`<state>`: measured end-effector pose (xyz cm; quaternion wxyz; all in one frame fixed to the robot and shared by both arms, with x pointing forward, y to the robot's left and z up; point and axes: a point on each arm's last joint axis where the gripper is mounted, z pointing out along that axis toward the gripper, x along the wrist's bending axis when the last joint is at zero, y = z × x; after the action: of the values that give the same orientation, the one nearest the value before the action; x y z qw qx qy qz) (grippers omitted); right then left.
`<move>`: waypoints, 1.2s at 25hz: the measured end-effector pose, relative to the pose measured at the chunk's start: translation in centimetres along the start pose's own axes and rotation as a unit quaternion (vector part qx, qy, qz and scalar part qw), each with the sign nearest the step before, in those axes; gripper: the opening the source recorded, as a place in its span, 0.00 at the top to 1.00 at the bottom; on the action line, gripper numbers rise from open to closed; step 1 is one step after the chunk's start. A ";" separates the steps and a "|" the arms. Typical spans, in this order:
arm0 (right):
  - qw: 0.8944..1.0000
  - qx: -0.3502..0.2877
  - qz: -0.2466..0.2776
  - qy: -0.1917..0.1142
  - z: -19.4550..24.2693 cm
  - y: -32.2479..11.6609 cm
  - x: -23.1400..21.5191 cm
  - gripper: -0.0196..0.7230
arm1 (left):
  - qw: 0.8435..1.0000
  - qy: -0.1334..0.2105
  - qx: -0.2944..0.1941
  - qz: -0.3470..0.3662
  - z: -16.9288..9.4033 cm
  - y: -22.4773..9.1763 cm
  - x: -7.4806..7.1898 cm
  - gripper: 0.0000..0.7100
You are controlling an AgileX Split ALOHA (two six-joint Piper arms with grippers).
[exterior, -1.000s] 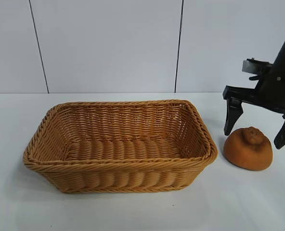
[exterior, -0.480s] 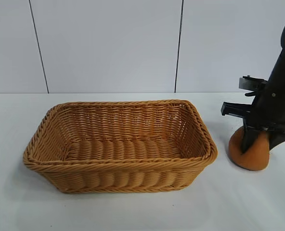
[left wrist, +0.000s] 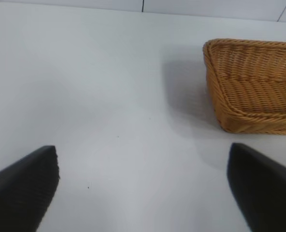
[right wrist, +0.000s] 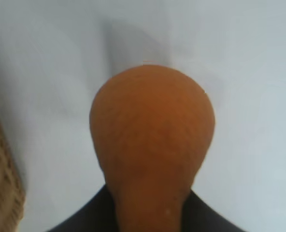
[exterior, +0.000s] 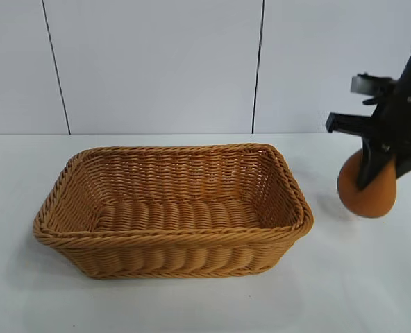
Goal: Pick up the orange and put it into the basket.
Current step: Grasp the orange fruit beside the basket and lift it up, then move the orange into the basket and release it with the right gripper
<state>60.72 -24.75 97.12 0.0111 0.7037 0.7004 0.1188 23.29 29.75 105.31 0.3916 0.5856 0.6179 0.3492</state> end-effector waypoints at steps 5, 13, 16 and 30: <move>0.998 -0.044 -0.034 0.012 -4.9 0.5 2.4 0.86 | 1.000 0.000 0.000 0.000 0.0 0.0 0.0 0.05; 0.991 -0.055 -0.117 0.040 -6.7 -0.5 9.3 0.86 | 1.000 0.000 0.000 0.000 0.0 0.0 0.0 0.05; 0.985 -0.059 -0.149 0.056 -6.5 -1.7 12.7 0.86 | 1.000 0.000 0.000 0.000 0.0 0.0 0.0 0.05; 0.971 -0.047 -0.214 0.090 1.4 -5.3 22.3 0.86 | 1.000 0.000 0.000 0.000 0.0 0.0 0.0 0.05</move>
<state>55.55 -2.44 98.15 0.0062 0.5225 0.8264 0.2097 23.29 29.75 105.31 0.3916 0.5857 0.6178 0.3493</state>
